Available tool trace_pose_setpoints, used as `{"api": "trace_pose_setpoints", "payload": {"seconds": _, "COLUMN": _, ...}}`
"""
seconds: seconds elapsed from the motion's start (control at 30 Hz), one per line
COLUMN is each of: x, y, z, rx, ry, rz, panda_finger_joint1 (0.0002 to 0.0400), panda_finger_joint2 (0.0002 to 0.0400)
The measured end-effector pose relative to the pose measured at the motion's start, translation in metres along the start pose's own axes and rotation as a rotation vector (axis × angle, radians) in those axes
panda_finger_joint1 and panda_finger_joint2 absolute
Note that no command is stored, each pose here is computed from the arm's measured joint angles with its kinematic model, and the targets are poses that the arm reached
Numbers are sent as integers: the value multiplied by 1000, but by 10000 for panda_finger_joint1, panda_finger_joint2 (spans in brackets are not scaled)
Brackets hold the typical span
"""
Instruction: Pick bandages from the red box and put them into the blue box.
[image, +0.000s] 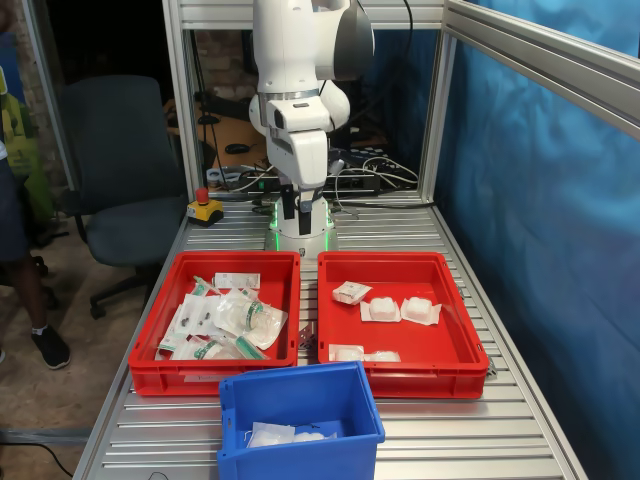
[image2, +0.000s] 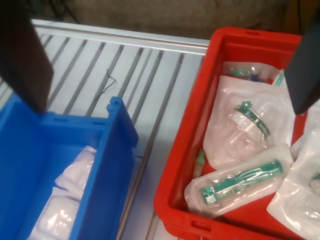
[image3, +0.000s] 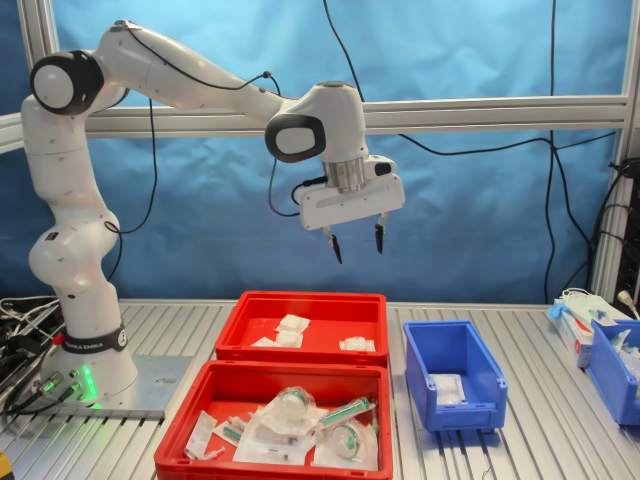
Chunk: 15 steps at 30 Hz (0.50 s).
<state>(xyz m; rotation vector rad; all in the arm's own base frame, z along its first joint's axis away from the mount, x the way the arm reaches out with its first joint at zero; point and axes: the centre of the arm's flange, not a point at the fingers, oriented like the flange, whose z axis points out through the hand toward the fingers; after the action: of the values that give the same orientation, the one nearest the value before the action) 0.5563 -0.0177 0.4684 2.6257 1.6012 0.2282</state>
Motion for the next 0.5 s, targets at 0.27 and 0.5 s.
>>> {"api": "trace_pose_setpoints", "payload": {"seconds": 0.27, "x": 0, "y": 0, "z": 0, "rx": -1, "ry": 1, "rz": 118, "panda_finger_joint1": 400, "panda_finger_joint2": 400}}
{"api": "trace_pose_setpoints", "payload": {"seconds": 0.5, "x": 0, "y": 0, "z": -1, "rx": -1, "ry": 1, "rz": 182, "panda_finger_joint1": 400, "panda_finger_joint2": 400}}
